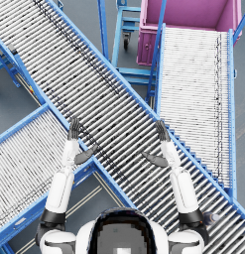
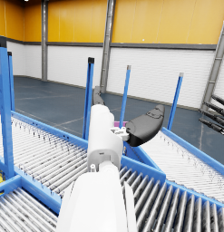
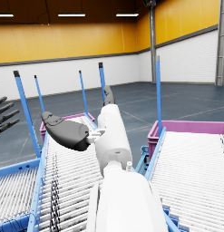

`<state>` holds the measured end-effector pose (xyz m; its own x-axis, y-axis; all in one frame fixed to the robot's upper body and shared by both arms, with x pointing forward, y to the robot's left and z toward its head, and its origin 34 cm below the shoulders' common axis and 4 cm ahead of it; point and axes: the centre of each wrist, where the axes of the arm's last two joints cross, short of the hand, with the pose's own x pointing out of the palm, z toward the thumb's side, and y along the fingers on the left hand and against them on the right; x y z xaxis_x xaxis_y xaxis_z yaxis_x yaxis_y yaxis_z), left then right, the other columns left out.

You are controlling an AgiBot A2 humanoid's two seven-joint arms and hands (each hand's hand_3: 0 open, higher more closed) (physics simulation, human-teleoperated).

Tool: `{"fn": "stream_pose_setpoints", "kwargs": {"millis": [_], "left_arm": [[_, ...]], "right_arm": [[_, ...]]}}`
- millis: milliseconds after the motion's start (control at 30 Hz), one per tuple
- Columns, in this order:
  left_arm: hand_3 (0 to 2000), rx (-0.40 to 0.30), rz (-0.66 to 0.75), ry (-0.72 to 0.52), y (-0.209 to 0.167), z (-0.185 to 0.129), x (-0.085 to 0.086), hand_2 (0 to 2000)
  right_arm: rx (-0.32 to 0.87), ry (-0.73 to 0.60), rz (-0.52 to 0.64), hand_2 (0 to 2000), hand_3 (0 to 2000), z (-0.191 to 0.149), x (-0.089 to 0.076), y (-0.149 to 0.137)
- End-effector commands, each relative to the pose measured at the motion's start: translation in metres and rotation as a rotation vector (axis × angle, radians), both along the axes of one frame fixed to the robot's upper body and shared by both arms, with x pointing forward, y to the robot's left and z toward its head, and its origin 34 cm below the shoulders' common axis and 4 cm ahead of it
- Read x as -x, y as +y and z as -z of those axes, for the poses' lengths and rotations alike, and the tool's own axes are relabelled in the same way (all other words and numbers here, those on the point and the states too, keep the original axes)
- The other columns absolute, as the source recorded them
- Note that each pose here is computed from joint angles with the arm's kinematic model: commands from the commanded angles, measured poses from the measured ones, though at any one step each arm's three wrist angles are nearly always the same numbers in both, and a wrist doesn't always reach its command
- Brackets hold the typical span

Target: Pick up the oil and place it on the left assembly line, put the cola on the right, and keep Sprite still

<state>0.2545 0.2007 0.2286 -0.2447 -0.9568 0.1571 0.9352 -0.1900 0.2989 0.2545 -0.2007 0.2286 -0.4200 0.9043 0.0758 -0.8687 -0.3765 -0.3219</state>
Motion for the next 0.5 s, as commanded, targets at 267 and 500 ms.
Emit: {"fn": "stream_pose_setpoints", "kwargs": {"millis": [267, 500], "left_arm": [[0, 0.000, 0.000, 0.000, 0.0000, 0.0000, 0.0000, 0], [0, 0.000, 0.000, 0.000, 0.0000, 0.0000, 0.0000, 0]], "right_arm": [[0.000, 0.000, 0.000, 0, 0, 0.0000, 0.0000, 0.0000], [0.000, 0.000, 0.000, 0, 0, 0.0000, 0.0000, 0.0000]]}}
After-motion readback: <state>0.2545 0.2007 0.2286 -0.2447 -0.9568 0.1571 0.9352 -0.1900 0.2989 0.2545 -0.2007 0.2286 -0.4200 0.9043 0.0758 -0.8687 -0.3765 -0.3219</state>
